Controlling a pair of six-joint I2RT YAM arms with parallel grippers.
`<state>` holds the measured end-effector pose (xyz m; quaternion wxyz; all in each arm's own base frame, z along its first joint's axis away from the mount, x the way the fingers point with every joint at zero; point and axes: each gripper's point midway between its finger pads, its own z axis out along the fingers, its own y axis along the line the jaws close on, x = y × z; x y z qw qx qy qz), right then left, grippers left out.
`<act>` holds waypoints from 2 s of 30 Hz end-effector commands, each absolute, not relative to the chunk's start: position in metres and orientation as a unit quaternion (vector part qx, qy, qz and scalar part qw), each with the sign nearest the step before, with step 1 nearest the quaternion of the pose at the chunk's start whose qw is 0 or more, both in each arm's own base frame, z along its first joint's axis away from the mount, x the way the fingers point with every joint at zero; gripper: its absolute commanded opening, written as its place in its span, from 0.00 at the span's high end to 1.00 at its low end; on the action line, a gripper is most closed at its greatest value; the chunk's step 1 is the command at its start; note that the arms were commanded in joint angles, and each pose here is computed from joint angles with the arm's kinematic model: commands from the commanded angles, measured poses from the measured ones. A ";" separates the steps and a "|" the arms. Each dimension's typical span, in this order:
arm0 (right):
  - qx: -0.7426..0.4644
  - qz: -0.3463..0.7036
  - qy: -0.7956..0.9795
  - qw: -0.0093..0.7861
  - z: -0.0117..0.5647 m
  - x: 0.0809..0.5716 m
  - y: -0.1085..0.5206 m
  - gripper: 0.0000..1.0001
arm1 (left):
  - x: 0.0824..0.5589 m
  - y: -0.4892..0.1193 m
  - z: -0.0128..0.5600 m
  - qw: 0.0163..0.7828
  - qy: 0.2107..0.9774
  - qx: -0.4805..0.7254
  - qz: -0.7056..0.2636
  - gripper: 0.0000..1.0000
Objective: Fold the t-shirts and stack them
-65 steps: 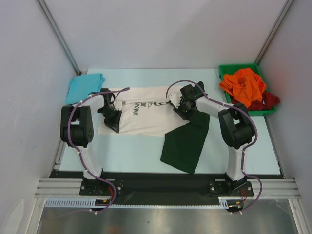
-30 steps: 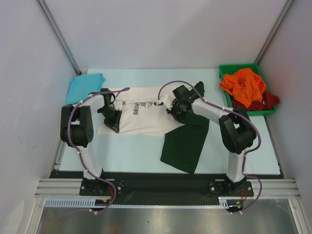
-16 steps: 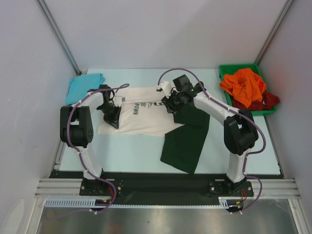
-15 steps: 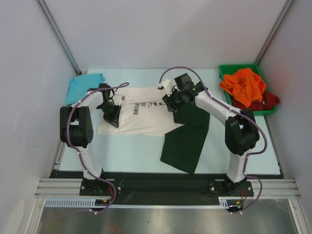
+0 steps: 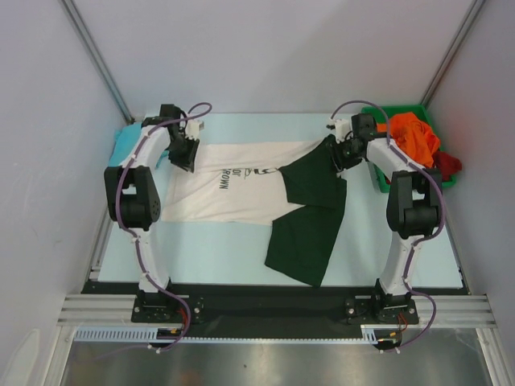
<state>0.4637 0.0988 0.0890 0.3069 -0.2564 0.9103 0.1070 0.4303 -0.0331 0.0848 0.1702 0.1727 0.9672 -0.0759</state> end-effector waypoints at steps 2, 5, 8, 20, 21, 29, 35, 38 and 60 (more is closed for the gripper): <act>-0.236 0.088 0.907 0.338 0.098 0.501 0.073 0.51 | 0.473 -0.020 0.090 0.198 0.965 0.171 -0.030 0.70; -0.214 0.086 0.914 0.333 0.088 0.517 0.055 0.52 | 0.489 -0.014 0.084 0.202 0.964 0.171 -0.012 0.70; -0.206 0.097 0.919 0.320 0.072 0.522 0.048 0.53 | 0.486 -0.012 0.073 0.188 0.967 0.172 -0.008 0.71; -0.219 0.149 0.923 0.281 0.046 0.500 0.064 0.56 | 0.467 -0.022 0.052 0.152 0.971 0.182 -0.006 0.73; -0.221 0.148 0.922 0.280 0.046 0.500 0.065 0.56 | 0.466 -0.023 0.050 0.151 0.972 0.183 -0.007 0.73; -0.231 0.121 0.929 0.264 0.032 0.495 0.071 0.56 | 0.465 -0.032 0.049 0.151 0.971 0.185 -0.012 0.73; -0.237 0.088 0.936 0.244 0.013 0.492 0.067 0.62 | 0.462 -0.033 0.050 0.150 0.971 0.186 -0.010 0.73; -0.232 0.067 0.943 0.230 0.003 0.492 0.060 0.67 | 0.461 -0.034 0.050 0.150 0.970 0.189 -0.006 0.74; -0.214 -0.014 0.950 0.225 -0.009 0.512 0.011 0.69 | 0.534 -0.001 0.037 0.192 0.961 0.176 0.091 0.73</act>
